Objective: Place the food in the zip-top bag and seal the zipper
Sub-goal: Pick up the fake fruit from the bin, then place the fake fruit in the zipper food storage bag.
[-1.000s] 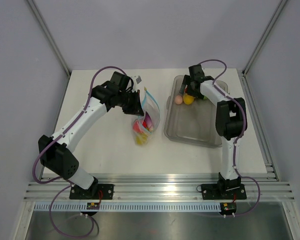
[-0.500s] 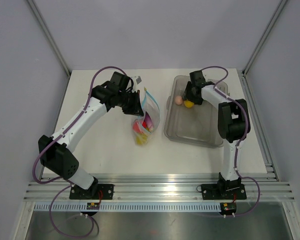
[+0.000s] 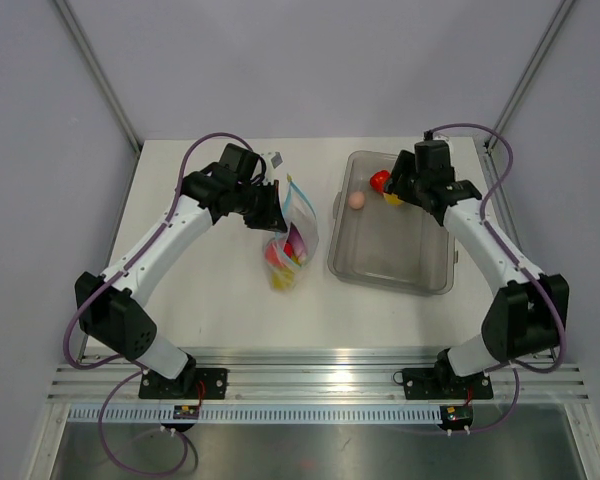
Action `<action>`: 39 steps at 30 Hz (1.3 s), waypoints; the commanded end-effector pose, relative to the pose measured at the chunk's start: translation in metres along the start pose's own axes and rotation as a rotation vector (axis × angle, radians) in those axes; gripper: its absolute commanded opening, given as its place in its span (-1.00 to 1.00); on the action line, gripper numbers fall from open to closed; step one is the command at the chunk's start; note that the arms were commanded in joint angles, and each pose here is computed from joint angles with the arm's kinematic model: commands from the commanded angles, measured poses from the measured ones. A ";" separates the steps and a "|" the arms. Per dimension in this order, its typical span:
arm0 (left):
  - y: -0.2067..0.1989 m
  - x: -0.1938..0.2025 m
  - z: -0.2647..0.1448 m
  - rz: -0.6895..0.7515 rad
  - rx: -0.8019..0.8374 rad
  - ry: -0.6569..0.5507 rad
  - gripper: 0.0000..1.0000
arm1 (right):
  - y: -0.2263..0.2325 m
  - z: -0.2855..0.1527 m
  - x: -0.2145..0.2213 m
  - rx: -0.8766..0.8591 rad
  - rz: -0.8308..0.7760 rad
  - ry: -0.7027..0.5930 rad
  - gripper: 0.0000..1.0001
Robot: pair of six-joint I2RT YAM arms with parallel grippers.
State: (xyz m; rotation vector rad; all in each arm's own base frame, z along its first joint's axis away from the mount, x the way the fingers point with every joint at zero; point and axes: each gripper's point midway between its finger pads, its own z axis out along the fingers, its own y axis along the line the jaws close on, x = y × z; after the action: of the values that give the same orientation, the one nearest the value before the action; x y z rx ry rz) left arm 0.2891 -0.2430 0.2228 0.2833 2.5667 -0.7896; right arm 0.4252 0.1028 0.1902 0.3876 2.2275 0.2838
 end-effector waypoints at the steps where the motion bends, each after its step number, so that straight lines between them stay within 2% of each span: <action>1: -0.012 -0.011 -0.012 0.017 0.042 -0.070 -1.00 | 0.024 -0.043 -0.013 -0.108 -0.016 -0.052 -0.17; 2: -0.012 -0.011 -0.012 0.014 0.044 -0.069 -1.00 | 0.035 -0.059 -0.022 -0.141 -0.025 -0.078 -0.17; 6: -0.013 -0.014 -0.011 0.010 0.050 -0.073 -1.00 | 0.084 -0.098 -0.013 -0.225 -0.125 -0.093 -0.14; 14: -0.014 -0.016 -0.014 0.018 0.044 -0.078 -1.00 | 0.158 -0.146 0.012 -0.399 -0.221 -0.067 -0.14; 19: -0.016 -0.017 -0.015 0.016 0.051 -0.083 -1.00 | 0.189 -0.156 0.030 -0.445 -0.283 -0.037 -0.11; 26: -0.018 -0.020 -0.022 0.022 0.048 -0.096 -1.00 | 0.212 -0.141 0.069 -0.447 -0.365 0.035 -0.03; 27: -0.019 -0.020 -0.023 0.025 0.052 -0.098 -1.00 | 0.213 -0.140 0.072 -0.446 -0.372 0.045 0.02; 30: -0.021 -0.019 -0.024 0.017 0.066 -0.097 -1.00 | 0.218 -0.137 0.082 -0.445 -0.400 0.073 0.44; 31: -0.022 -0.020 -0.024 0.014 0.070 -0.102 -1.00 | 0.219 -0.137 0.082 -0.442 -0.406 0.075 0.65; 34: -0.022 -0.019 -0.023 0.015 0.069 -0.099 -1.00 | 0.215 -0.136 0.076 -0.407 -0.409 0.052 0.88; 37: -0.021 -0.018 -0.023 0.016 0.069 -0.099 -1.00 | 0.205 -0.138 0.059 -0.352 -0.408 -0.017 0.88; 39: -0.021 -0.017 -0.023 0.017 0.068 -0.097 -1.00 | 0.193 -0.138 0.045 -0.287 -0.393 -0.072 0.81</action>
State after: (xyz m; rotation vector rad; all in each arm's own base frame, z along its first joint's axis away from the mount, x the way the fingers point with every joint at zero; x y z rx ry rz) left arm 0.2883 -0.2441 0.2276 0.2621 2.5524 -0.8083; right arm 0.3166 0.3105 0.2664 -0.2744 2.2171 0.4403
